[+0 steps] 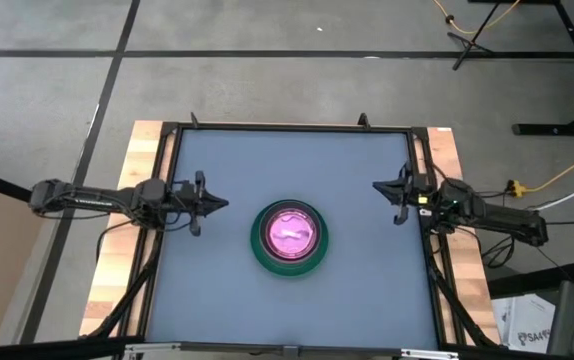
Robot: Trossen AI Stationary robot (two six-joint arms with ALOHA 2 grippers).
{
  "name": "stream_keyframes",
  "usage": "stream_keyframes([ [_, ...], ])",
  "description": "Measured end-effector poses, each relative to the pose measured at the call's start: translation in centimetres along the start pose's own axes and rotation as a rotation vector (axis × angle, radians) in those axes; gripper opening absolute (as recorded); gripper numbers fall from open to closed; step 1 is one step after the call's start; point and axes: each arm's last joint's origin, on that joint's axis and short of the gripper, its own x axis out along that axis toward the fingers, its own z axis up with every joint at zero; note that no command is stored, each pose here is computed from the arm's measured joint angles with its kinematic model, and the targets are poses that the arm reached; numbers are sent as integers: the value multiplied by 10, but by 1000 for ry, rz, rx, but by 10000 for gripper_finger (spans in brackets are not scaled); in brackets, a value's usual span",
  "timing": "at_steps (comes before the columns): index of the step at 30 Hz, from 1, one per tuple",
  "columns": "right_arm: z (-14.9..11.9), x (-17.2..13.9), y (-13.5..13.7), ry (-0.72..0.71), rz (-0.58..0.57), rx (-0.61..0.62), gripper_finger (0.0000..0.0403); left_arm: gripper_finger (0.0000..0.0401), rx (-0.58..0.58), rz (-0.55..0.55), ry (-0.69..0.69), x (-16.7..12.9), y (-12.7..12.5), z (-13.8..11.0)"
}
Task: Stack plastic plates
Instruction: Return to Home Position
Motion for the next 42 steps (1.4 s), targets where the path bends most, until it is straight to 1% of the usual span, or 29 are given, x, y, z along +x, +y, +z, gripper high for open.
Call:
stream_keyframes([
  [2, -6, 0, -1, 27, -3, -2, 5, 5, 11, -12, -14, -1, -1, 1],
  [5, -11, 1, -1, 31, -1, -2, 5, 5, 11, -27, -38, -3, -3, 4],
  [8, -22, 2, -2, 68, -4, -1, 5, 5, 5, -22, -46, -5, -3, 4],
  [13, -24, 2, 0, 81, 87, -3, 5, 5, -24, -7, -68, -8, -3, 6],
  [15, -24, 2, 0, 83, 87, -3, 5, 5, -14, -11, -23, -8, -3, 2],
  [17, -25, 3, 0, 96, 84, -3, 5, 5, 14, 4, 64, -8, -2, -7],
  [20, -25, 3, 0, 93, 84, -3, 5, 5, 6, 15, 151, -9, -1, -15],
  [42, -25, 3, 0, 95, 83, -3, 5, 5, -4, 11, 152, -9, -1, -15],
])
